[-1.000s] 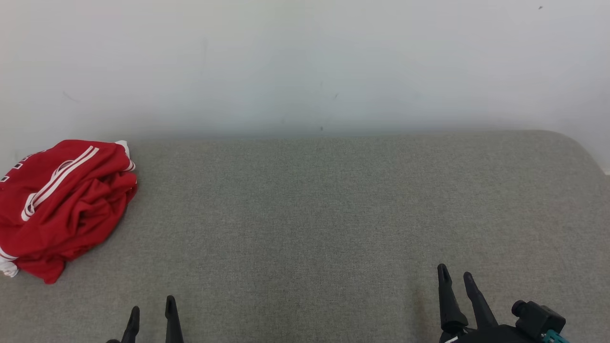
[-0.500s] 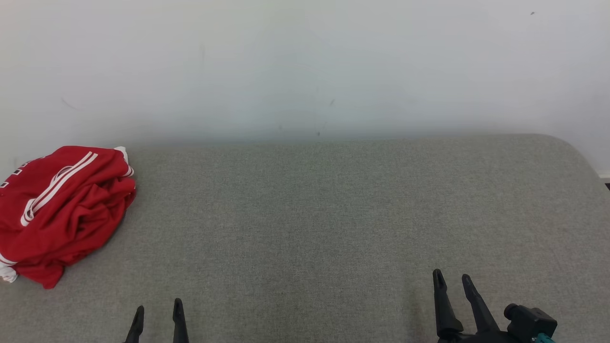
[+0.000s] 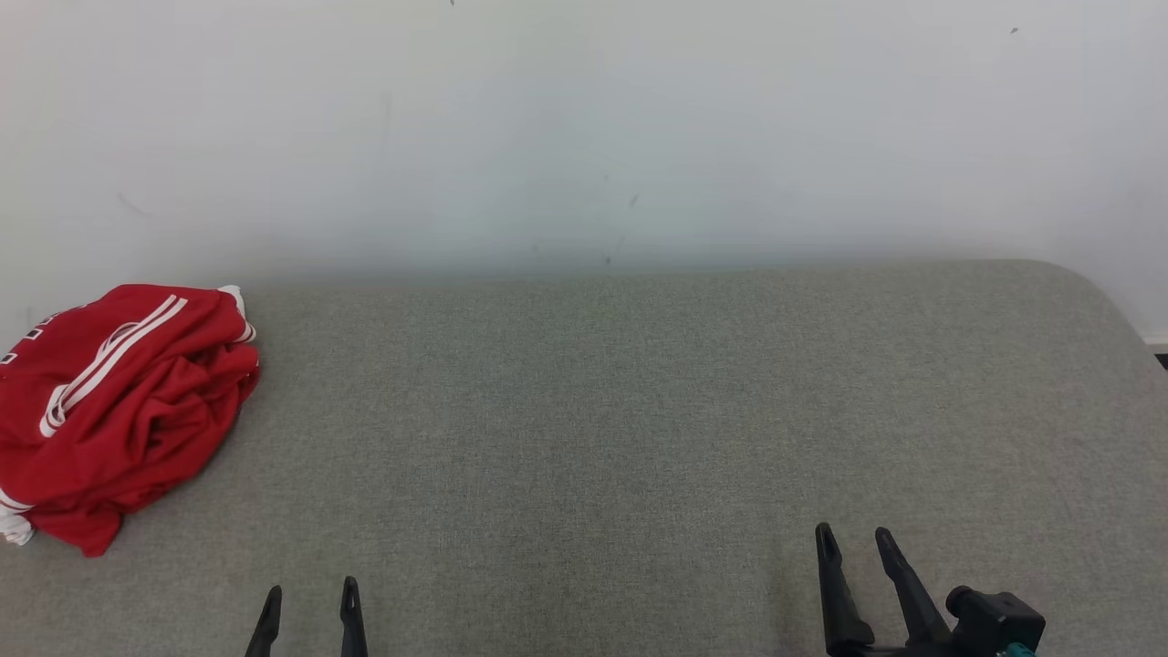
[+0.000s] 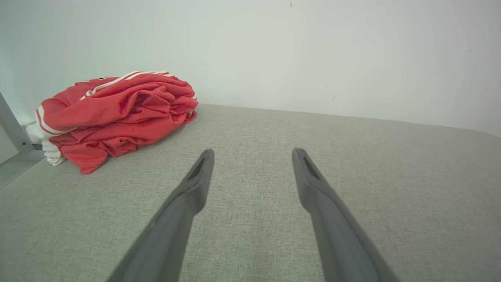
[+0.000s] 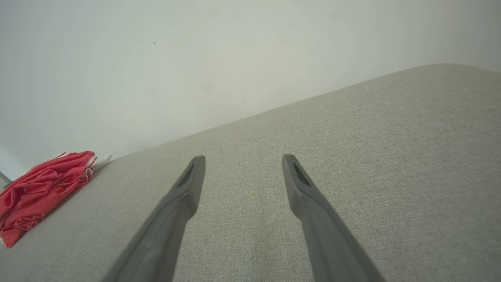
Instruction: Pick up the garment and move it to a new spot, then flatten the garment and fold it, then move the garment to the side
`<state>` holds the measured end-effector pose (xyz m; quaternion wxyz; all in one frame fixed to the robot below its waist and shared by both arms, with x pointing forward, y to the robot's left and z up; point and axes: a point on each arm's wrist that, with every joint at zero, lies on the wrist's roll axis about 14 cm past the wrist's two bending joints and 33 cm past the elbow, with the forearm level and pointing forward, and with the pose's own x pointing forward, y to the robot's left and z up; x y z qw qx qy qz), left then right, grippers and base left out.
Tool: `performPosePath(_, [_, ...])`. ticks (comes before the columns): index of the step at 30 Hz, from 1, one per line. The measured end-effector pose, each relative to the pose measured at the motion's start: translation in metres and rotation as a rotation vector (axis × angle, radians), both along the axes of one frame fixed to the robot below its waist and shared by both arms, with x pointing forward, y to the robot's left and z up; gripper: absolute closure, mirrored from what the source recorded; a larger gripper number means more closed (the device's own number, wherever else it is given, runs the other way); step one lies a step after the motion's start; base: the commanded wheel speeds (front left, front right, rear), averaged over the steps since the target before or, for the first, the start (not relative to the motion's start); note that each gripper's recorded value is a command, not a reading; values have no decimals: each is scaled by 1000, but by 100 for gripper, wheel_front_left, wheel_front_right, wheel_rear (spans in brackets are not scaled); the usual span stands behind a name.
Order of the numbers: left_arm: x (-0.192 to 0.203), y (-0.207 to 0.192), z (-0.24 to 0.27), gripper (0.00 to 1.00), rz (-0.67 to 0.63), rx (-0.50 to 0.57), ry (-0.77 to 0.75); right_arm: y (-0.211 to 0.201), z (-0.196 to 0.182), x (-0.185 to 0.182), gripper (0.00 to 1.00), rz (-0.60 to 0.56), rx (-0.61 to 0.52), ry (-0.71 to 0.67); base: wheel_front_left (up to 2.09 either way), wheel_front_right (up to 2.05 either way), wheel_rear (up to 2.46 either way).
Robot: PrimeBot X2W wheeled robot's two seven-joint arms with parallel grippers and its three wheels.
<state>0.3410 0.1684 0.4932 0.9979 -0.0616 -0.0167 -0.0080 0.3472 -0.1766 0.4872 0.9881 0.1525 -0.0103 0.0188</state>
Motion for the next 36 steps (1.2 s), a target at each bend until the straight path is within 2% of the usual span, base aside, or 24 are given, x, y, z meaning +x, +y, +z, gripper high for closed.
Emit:
performPosePath(9, [-1, 0, -2, 0, 2, 26, -3, 0, -5, -2, 0, 5, -55, 8, 0, 0, 0])
performPosePath(36, [1, 0, -22, 0, 20, -47, 64, -2, -6, 0, 0, 25, -111, 76, 0, 0, 0])
